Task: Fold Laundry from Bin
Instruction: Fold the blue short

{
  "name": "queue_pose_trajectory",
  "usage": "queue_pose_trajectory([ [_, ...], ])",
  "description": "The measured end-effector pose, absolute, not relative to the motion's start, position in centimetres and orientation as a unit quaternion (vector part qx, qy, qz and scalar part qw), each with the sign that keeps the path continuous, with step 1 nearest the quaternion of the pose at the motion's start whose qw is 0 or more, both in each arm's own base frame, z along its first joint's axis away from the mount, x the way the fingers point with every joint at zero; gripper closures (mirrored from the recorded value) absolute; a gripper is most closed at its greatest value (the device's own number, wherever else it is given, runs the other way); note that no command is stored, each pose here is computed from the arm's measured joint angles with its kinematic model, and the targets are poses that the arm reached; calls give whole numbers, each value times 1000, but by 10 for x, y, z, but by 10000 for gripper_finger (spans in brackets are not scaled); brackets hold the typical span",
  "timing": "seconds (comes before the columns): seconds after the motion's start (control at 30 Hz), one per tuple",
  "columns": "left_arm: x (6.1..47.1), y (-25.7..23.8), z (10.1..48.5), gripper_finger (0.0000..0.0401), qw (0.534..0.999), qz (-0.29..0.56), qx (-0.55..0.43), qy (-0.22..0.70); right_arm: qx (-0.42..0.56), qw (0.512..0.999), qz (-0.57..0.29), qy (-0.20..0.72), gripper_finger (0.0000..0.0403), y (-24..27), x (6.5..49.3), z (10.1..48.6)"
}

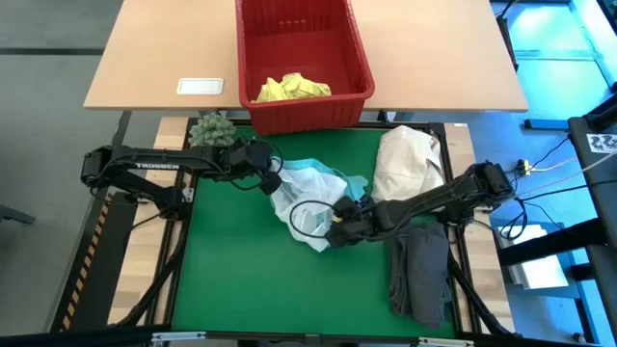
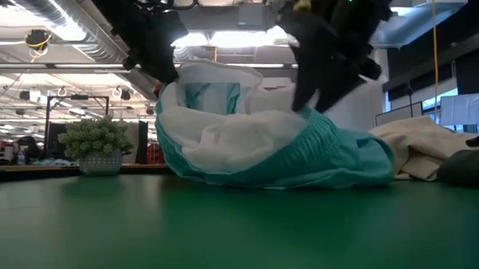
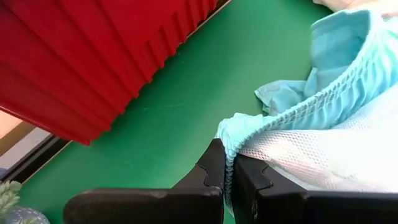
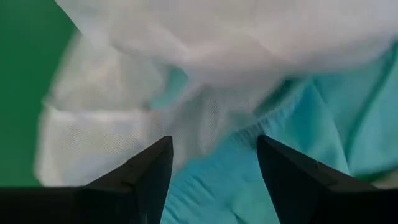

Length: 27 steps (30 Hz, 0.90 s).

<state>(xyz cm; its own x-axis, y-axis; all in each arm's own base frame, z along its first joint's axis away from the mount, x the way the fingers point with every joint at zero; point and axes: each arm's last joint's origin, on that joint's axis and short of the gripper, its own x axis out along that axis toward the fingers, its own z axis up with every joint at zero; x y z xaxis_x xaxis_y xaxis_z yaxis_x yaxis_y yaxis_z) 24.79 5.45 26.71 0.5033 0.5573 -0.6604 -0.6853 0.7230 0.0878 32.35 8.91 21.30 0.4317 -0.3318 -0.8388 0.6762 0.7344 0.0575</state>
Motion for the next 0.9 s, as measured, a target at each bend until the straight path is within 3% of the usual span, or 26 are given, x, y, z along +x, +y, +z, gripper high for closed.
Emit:
queue_pose_trajectory([
  [0.27,248,55,267,401,861,359,-87,349,203,776,-347,486,169,87,313,203],
  [0.4,247,55,267,401,861,362,-85,348,193,763,-352,507,188,86,308,205],
  [0.53,247,55,268,401,857,378,-64,344,129,780,-348,505,251,84,308,206],
  [0.67,247,52,275,401,864,375,-48,332,71,789,-345,503,373,82,309,206],
  [0.9,246,41,299,401,880,349,-19,322,2,782,-381,494,398,73,307,218],
])
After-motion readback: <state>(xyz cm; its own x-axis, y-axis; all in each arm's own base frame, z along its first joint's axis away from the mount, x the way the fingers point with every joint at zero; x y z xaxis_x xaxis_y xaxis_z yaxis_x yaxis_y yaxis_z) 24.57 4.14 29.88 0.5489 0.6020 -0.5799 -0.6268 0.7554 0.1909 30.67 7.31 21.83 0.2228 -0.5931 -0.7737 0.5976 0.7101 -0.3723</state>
